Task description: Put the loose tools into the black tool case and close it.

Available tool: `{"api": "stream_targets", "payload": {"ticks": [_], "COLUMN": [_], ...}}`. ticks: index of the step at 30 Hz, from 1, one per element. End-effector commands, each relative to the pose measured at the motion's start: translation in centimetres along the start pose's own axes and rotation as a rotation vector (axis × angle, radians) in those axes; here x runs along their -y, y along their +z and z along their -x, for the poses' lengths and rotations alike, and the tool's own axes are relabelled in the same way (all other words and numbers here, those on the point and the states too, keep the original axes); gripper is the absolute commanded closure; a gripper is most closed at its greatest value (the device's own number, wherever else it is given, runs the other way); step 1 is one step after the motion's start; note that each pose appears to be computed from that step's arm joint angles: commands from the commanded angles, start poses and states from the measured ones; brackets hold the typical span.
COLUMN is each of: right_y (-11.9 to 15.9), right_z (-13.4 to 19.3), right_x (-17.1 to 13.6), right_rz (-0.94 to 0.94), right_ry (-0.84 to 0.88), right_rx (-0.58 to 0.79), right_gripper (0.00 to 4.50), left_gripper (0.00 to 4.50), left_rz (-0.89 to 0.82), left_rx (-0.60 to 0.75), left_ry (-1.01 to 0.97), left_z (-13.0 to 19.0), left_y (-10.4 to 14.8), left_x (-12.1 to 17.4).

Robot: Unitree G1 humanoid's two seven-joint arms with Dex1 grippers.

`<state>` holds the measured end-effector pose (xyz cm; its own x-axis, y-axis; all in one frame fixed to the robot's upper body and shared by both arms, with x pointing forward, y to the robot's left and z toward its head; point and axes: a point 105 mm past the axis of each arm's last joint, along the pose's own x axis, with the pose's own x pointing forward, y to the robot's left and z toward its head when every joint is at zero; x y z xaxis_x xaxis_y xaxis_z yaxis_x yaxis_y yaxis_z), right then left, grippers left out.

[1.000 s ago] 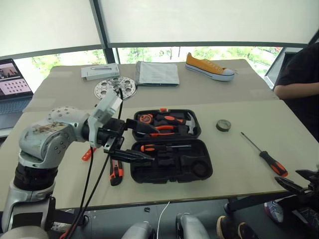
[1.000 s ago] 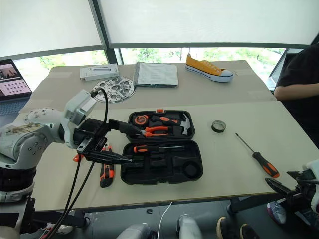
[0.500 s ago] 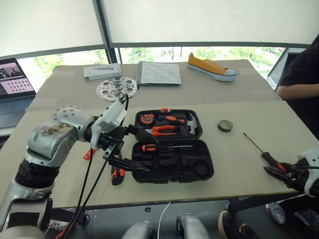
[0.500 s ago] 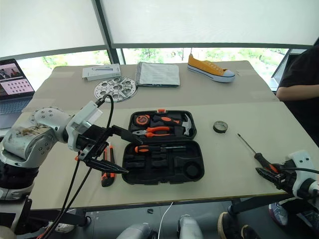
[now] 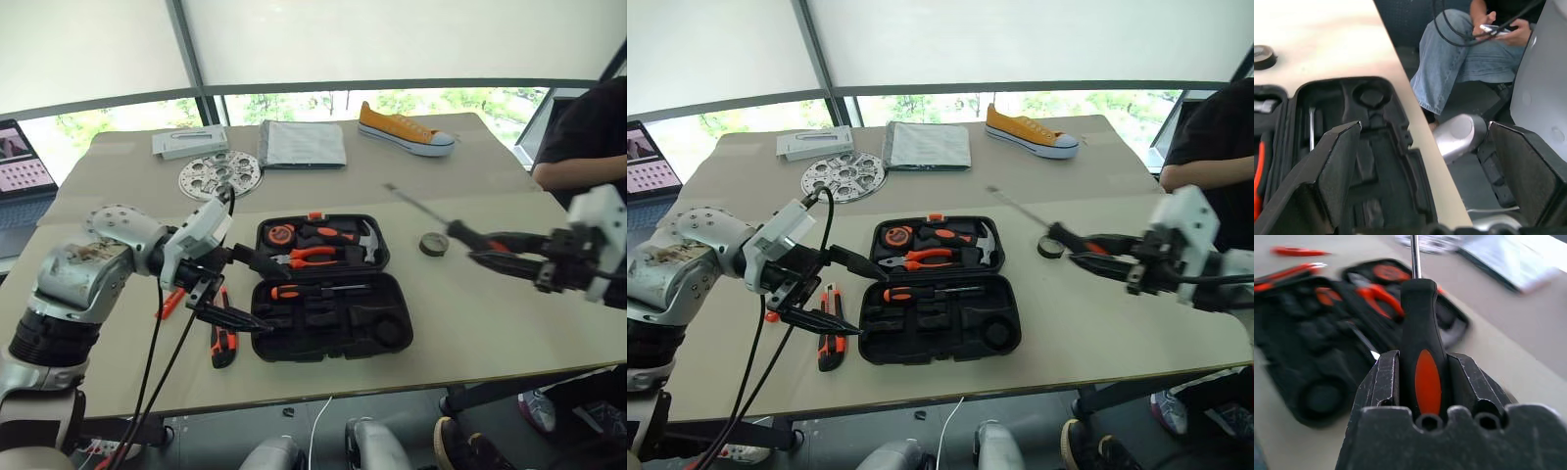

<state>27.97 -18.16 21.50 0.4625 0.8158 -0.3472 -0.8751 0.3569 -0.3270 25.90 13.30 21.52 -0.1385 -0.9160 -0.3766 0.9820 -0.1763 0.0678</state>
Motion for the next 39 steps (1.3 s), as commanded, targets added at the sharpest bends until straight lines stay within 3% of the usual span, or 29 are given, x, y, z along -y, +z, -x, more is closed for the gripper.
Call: {"api": "stream_targets", "payload": {"ticks": [1, 5, 10, 16, 24, 25, 32, 33, 34, 36, 39], "right_y": [-0.3, -1.8, -2.9, -4.0, -4.0, -3.9, -1.8, -1.5, -1.3, -1.1, -1.5], "right_z": [-4.1, -6.7, -8.8, -9.0, -9.2, -9.3, -9.7, -9.7, -9.8, -10.0, -10.6], "right_x": [-0.8, -0.5, -0.2, -0.4, -0.9, -0.8, 0.2, 0.1, -0.1, -0.4, -0.9], "right_rz": [0.188, 0.343, 0.372, 0.363, 0.336, 0.339, 0.317, 0.300, 0.277, 0.247, 0.258], "right_ry": [0.137, 0.211, 0.238, 0.254, 0.253, 0.244, 0.162, 0.164, 0.173, 0.183, 0.195], "right_rx": [-0.080, -0.169, -0.209, -0.233, -0.218, -0.209, -0.135, -0.123, -0.107, -0.092, -0.095], "right_gripper": [3.44, 3.44, 3.44, 3.44, 3.44, 2.94, 0.71, 0.24, 0.05, 0.05, 0.77], "left_gripper": [0.00, 0.00, 0.00, 0.00, 0.00, 0.00, 0.00, 0.00, 0.00, 0.00, 0.00], "left_rz": [-0.048, -0.057, -0.050, 0.009, 0.007, 0.005, -0.006, -0.008, -0.011, -0.014, -0.018], "left_rx": [0.006, 0.000, -0.034, -0.048, -0.042, -0.041, -0.040, -0.040, -0.041, -0.040, -0.042], "left_ry": [0.015, 0.026, 0.096, 0.202, 0.246, 0.246, 0.251, 0.253, 0.256, 0.259, 0.264], "left_z": [0.3, 0.2, 0.6, 2.1, 2.5, 2.4, 2.4, 2.5, 2.5, 2.5, 2.4], "left_y": [1.0, 1.0, -0.3, -1.9, -1.9, -1.9, -1.8, -1.8, -1.8, -1.9, -2.0], "left_x": [0.1, 0.3, 0.2, 0.3, -0.3, -0.3, -0.7, -0.8, -0.9, -1.1, -1.2]}}
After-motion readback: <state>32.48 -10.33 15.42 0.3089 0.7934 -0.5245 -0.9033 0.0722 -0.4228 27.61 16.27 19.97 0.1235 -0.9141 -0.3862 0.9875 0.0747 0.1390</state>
